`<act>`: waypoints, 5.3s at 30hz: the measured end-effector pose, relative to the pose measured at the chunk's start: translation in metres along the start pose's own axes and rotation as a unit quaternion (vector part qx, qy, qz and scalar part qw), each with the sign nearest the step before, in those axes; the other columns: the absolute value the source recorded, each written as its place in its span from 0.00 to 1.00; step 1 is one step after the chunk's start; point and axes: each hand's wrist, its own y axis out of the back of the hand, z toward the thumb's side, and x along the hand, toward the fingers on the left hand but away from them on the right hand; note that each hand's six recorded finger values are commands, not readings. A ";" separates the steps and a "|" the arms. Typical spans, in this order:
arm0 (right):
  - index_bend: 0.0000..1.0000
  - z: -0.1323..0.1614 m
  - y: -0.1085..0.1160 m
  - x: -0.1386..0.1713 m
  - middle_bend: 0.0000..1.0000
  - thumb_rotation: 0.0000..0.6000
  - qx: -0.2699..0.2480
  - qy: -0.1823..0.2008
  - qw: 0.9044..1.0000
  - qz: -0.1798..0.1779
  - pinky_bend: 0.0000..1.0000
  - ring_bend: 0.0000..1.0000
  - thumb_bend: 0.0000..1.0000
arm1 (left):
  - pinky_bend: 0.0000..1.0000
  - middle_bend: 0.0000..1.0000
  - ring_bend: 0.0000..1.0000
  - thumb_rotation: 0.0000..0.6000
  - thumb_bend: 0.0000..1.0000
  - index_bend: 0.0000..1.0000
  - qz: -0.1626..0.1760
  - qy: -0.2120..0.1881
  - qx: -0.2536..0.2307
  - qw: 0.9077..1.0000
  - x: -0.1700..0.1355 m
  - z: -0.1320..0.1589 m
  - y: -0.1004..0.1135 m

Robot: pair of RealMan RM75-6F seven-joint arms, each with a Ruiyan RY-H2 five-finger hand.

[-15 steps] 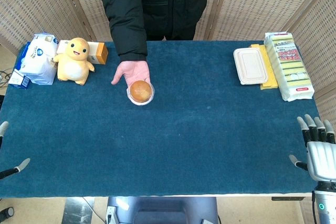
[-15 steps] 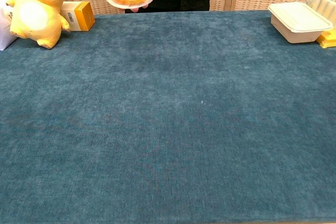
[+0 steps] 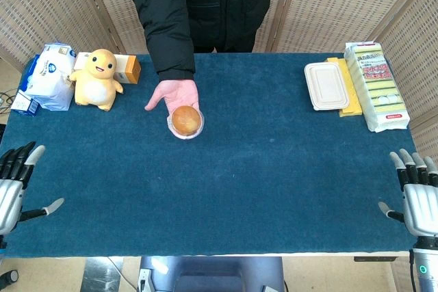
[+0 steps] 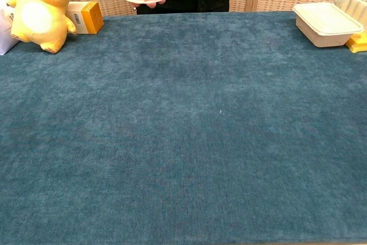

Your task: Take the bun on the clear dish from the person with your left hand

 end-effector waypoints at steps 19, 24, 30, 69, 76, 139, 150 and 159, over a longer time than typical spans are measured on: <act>0.09 0.002 -0.012 -0.003 0.05 1.00 0.009 0.004 1.000 0.022 0.00 0.03 0.00 | 0.12 0.00 0.00 1.00 0.12 0.00 -0.063 -0.125 0.051 0.989 0.150 0.163 0.025; 0.09 0.002 -0.012 -0.004 0.05 1.00 0.009 0.003 1.000 0.023 0.00 0.03 0.00 | 0.14 0.00 0.00 1.00 0.12 0.00 -0.095 -0.128 0.047 0.986 0.167 0.195 0.005; 0.09 -0.001 -0.011 -0.004 0.05 1.00 0.004 0.000 1.000 0.024 0.00 0.03 0.00 | 0.15 0.00 0.00 1.00 0.12 0.00 -0.109 -0.124 0.049 0.985 0.179 0.213 -0.011; 0.09 -0.006 -0.013 -0.008 0.05 1.00 -0.007 -0.010 0.999 0.034 0.00 0.03 0.00 | 0.49 0.45 0.38 1.00 0.24 0.37 -0.021 -0.101 0.054 0.993 0.190 0.214 0.002; 0.09 -0.007 -0.013 -0.008 0.05 1.00 -0.007 -0.011 0.999 0.035 0.00 0.03 0.00 | 0.49 0.45 0.38 1.00 0.24 0.37 -0.004 -0.111 0.048 0.993 0.184 0.220 0.019; 0.09 -0.001 -0.024 -0.007 0.05 1.00 0.003 -0.007 0.998 0.061 0.00 0.03 0.00 | 0.18 0.00 0.00 1.00 0.06 0.00 -0.174 0.001 0.065 0.983 0.143 0.017 -0.147; 0.09 0.000 -0.024 -0.006 0.05 1.00 0.006 -0.007 0.998 0.060 0.00 0.03 0.00 | 0.01 0.00 0.00 1.00 0.00 0.00 -0.070 0.038 0.029 0.996 0.080 -0.028 -0.063; 0.09 0.007 -0.025 -0.004 0.05 1.00 0.025 0.000 0.998 0.052 0.00 0.03 0.00 | 0.00 0.00 0.00 1.00 0.00 0.00 -0.006 0.087 0.022 0.996 -0.008 -0.053 -0.040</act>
